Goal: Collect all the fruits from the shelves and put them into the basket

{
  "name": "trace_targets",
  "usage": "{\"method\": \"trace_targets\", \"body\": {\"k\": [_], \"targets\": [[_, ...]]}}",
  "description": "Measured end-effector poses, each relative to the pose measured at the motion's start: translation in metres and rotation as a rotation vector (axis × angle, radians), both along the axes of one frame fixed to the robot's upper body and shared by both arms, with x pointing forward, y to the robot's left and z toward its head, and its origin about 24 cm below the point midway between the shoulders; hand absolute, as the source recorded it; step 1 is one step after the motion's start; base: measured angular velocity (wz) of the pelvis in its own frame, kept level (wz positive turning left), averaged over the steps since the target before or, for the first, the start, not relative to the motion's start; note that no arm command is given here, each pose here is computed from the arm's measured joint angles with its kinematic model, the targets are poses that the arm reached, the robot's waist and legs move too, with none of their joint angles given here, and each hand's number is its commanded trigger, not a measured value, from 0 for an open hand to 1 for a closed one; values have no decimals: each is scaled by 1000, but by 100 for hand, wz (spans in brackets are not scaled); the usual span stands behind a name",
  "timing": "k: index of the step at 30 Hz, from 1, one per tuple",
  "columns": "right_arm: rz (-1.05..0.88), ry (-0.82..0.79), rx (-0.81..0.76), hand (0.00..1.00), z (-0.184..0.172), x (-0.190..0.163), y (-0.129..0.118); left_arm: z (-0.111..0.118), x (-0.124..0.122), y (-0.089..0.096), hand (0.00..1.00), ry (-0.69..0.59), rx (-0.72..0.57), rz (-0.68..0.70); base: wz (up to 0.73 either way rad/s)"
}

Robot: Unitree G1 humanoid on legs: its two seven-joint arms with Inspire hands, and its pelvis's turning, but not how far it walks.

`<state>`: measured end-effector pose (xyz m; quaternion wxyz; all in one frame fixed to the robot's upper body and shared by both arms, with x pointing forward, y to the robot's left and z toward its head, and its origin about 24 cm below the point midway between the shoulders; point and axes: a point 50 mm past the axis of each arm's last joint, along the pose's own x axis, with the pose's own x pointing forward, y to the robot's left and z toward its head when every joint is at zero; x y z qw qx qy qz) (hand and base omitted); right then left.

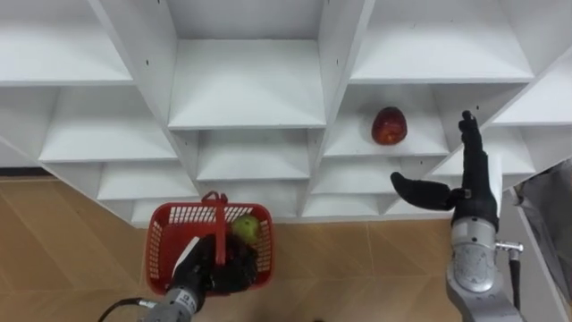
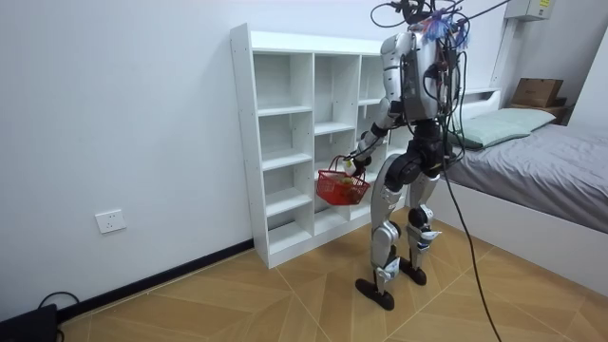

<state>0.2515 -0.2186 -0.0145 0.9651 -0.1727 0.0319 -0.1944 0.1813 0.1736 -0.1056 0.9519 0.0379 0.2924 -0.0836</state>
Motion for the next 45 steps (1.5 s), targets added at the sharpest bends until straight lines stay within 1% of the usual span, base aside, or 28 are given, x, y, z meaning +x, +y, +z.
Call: {"method": "trace_targets", "body": {"k": [4, 8, 15, 22, 26, 30, 35, 40, 45], "targets": [[-27, 13, -12, 0, -3, 2, -3, -2, -1, 2, 100, 15, 16, -5, 12], [-54, 24, -30, 0, -3, 9, -8, -2, 1, 2, 100, 28, 52, -40, 6], [-69, -3, -59, 0, 11, 28, -15, 5, 15, 0, 100, -8, 47, -53, 8], [-109, -15, -49, 0, 16, 32, -23, 5, 17, -1, 100, 9, 38, -45, 6], [-139, 24, -28, 0, 13, 34, -27, 4, 16, -1, 100, 24, 31, -49, 4], [-143, 20, -21, 0, 15, 37, -26, 3, 16, -5, 100, 29, 26, -67, 5], [-134, -29, -31, 0, 30, 49, -26, 4, 17, -8, 100, 27, 23, -75, 3], [-132, -64, -45, 0, 42, 57, -29, 5, 18, -5, 100, 31, 29, -81, 4], [-130, -93, -54, 0, 52, 63, -31, 12, 26, -4, 100, 2, 32, -94, 2]]}}
